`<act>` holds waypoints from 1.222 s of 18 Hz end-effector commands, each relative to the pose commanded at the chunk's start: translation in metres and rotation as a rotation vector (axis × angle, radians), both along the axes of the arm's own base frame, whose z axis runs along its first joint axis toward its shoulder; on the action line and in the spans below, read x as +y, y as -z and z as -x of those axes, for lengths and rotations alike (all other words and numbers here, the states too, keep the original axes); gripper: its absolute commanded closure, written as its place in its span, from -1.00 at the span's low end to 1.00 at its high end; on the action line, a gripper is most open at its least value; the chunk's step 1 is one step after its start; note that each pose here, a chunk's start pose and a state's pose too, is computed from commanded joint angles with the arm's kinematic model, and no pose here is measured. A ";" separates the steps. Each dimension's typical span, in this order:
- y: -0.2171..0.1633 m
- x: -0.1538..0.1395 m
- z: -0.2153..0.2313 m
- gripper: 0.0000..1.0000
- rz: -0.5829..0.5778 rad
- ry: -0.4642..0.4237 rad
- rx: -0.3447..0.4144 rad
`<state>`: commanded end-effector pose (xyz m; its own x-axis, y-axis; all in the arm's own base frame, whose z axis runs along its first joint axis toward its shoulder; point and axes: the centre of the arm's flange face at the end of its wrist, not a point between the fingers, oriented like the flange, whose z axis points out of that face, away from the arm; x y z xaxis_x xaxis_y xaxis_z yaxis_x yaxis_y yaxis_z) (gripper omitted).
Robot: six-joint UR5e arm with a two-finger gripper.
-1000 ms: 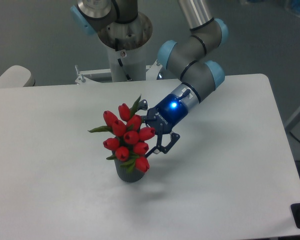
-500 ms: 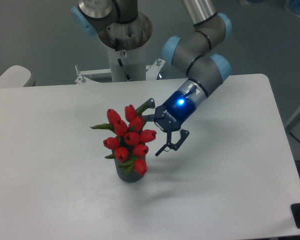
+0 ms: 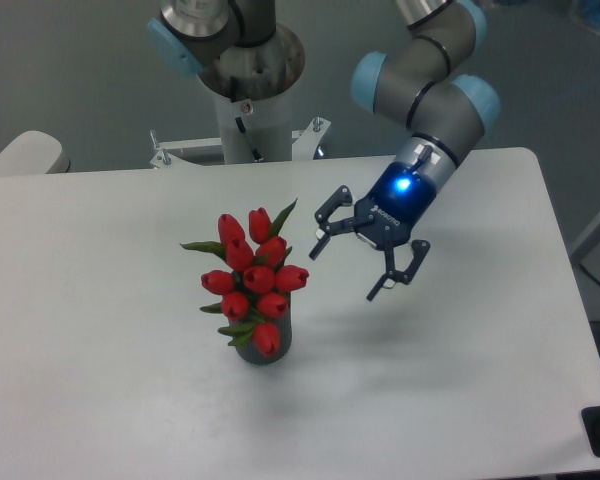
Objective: Insert the flowers into the vase
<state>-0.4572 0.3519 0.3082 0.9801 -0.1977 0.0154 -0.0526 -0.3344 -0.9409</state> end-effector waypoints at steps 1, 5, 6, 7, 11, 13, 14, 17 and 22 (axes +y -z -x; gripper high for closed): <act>-0.003 -0.002 0.004 -1.00 0.004 -0.004 0.016; -0.041 -0.003 0.036 -1.00 0.060 -0.035 0.124; -0.055 -0.004 0.045 -1.00 0.089 -0.047 0.168; -0.066 -0.004 0.054 -1.00 0.125 -0.061 0.205; -0.086 -0.002 0.077 -1.00 0.328 -0.113 0.324; -0.096 0.003 0.083 -1.00 0.405 -0.132 0.326; -0.103 0.002 0.089 -1.00 0.441 -0.144 0.335; -0.109 0.020 0.094 -1.00 0.529 -0.137 0.375; -0.136 0.027 0.105 -1.00 0.819 -0.161 0.493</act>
